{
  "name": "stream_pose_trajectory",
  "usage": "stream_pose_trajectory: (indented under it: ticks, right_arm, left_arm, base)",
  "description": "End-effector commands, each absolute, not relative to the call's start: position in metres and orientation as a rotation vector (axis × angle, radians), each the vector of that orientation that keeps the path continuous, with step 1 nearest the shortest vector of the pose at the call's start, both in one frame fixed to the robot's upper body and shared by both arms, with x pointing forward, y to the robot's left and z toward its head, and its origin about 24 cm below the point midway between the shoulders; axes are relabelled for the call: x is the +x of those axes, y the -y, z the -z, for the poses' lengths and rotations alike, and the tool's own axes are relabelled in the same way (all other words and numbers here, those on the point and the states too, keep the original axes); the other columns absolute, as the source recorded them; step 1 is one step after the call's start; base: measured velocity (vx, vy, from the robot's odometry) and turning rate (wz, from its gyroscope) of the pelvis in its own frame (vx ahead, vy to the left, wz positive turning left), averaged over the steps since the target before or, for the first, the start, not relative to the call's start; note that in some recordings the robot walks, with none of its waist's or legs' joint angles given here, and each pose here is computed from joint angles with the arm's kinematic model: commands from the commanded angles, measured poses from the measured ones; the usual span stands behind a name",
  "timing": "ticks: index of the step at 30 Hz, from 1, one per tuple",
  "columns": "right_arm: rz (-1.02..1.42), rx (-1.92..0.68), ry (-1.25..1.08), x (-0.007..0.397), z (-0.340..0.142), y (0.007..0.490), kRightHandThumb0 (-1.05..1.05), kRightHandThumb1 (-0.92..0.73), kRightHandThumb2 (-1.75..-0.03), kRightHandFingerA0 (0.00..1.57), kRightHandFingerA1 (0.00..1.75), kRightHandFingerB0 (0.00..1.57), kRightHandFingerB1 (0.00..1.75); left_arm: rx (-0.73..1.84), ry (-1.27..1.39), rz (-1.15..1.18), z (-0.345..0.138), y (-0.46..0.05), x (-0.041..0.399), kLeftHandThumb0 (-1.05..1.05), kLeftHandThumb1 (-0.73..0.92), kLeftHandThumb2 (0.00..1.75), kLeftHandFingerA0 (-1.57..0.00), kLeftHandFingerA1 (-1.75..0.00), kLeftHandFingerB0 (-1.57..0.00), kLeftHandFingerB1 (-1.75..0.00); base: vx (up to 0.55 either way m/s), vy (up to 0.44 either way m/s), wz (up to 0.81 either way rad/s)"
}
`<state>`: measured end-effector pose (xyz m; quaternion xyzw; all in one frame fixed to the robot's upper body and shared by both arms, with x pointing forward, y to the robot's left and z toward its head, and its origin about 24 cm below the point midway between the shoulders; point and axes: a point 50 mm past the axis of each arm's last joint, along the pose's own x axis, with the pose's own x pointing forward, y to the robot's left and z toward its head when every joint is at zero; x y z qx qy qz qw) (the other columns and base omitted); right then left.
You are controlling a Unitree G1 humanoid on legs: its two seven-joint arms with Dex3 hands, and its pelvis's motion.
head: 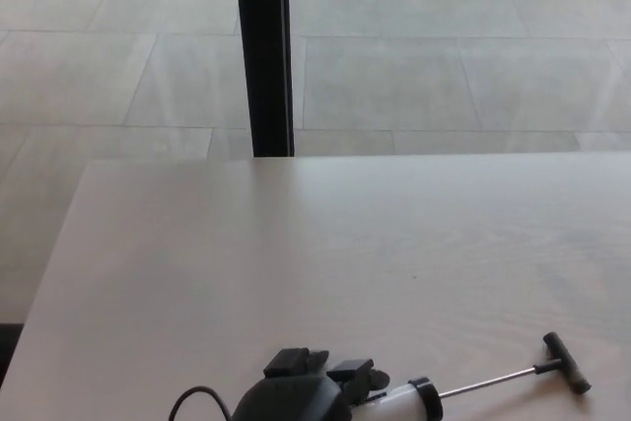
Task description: The robot uses its left hand to lift the air pump kept on the middle of the desk and use the right hand to compress the handle
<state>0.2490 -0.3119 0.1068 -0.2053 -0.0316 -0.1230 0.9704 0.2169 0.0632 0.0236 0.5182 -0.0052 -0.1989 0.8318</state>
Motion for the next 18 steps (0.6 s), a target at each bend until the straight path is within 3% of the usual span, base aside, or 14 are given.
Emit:
stream_pose_trajectory:
  ticks: [1, 2, 3, 4, 5, 7, 8, 9, 10, 11, 13, 14, 18]
  right_arm:
    - [0.285, -0.401, 0.058, 0.249, -0.108, 0.313, -0.55, -0.7, -0.62, 0.54, 1.33, 0.72, 0.49]
    - [0.291, -0.414, 0.049, 0.248, -0.107, 0.312, -0.56, -0.71, -0.62, 0.56, 1.13, 0.73, 0.47]
    - [0.292, -0.415, 0.048, 0.248, -0.107, 0.312, -0.56, -0.71, -0.62, 0.56, 1.13, 0.73, 0.47]
    - [0.298, -0.429, 0.048, 0.247, -0.108, 0.312, -0.56, -0.71, -0.61, 0.54, 1.15, 0.76, 0.47]
    - [0.301, -0.418, 0.05, 0.247, -0.108, 0.312, -0.53, -0.69, -0.62, 0.55, 1.35, 0.77, 0.49]
    - [0.302, -0.394, 0.045, 0.246, -0.107, 0.312, -0.52, -0.69, -0.63, 0.55, 1.45, 0.77, 0.5]
    - [0.301, -0.389, 0.05, 0.246, -0.107, 0.312, -0.51, -0.69, -0.62, 0.55, 1.36, 0.79, 0.5]
    - [0.303, -0.415, 0.054, 0.245, -0.106, 0.313, -0.52, -0.7, -0.61, 0.57, 1.02, 0.79, 0.48]
    - [0.303, -0.415, 0.053, 0.245, -0.106, 0.313, -0.52, -0.7, -0.61, 0.57, 1.02, 0.79, 0.48]
    - [0.301, -0.421, 0.053, 0.245, -0.106, 0.313, -0.51, -0.71, -0.61, 0.61, 0.74, 0.78, 0.47]
    - [0.297, -0.435, 0.049, 0.244, -0.106, 0.312, -0.51, -0.71, -0.61, 0.61, 0.8, 0.78, 0.47]
    - [0.296, -0.432, 0.051, 0.245, -0.106, 0.312, -0.49, -0.71, -0.61, 0.63, 0.65, 0.78, 0.47]
    - [0.3, -0.47, 0.049, 0.244, -0.106, 0.313, -0.51, -0.73, -0.62, 0.61, 0.66, 0.76, 0.47]
  left_arm:
    - [1.165, -0.056, 0.283, -0.014, -0.082, 0.218, -0.56, 0.72, 0.62, -0.35, -0.6, -0.47, -0.47]
    - [1.162, -0.051, 0.273, -0.013, -0.082, 0.218, -0.54, 0.74, 0.62, -0.37, -0.64, -0.49, -0.49]
    - [1.161, -0.05, 0.271, -0.013, -0.082, 0.218, -0.54, 0.74, 0.62, -0.37, -0.64, -0.49, -0.49]
    - [1.147, -0.05, 0.268, -0.012, -0.083, 0.218, -0.52, 0.73, 0.61, -0.42, -0.75, -0.51, -0.51]
    - [1.133, -0.049, 0.266, -0.011, -0.083, 0.217, -0.5, 0.72, 0.61, -0.46, -0.86, -0.51, -0.53]
    - [1.1, -0.057, 0.276, -0.01, -0.083, 0.216, -0.47, 0.72, 0.62, -0.49, -0.85, -0.48, -0.54]
    - [1.072, -0.065, 0.266, -0.009, -0.084, 0.216, -0.46, 0.71, 0.59, -0.56, -0.9, -0.47, -0.53]
    - [1.001, -0.09, 0.245, -0.007, -0.084, 0.216, -0.41, 0.69, 0.61, -0.67, -1.17, -0.47, -0.55]
    - [1.0, -0.09, 0.244, -0.007, -0.084, 0.216, -0.41, 0.69, 0.61, -0.67, -1.17, -0.47, -0.55]
    - [0.994, -0.09, 0.242, -0.006, -0.084, 0.216, -0.37, 0.69, 0.63, -0.77, -1.37, -0.48, -0.56]
    - [0.987, -0.096, 0.237, -0.005, -0.083, 0.217, -0.36, 0.7, 0.6, -0.78, -1.4, -0.48, -0.55]
    - [0.995, -0.083, 0.234, -0.006, -0.084, 0.218, -0.34, 0.69, 0.65, -0.79, -1.51, -0.48, -0.58]
    - [1.106, -0.095, 0.272, -0.002, -0.086, 0.218, -0.38, 0.65, 0.64, -0.8, -1.46, -0.53, -0.6]
  base:
    - [0.0, 0.0, 0.0]
    - [0.0, 0.0, 0.0]
    - [0.0, 0.0, 0.0]
    - [0.0, 0.0, 0.0]
    - [0.0, 0.0, 0.0]
    - [0.0, 0.0, 0.0]
    - [0.0, 0.0, 0.0]
    - [0.0, 0.0, 0.0]
    - [0.0, 0.0, 0.0]
    - [0.0, 0.0, 0.0]
    - [0.0, 0.0, 0.0]
    - [0.0, 0.0, 0.0]
    - [0.0, 0.0, 0.0]
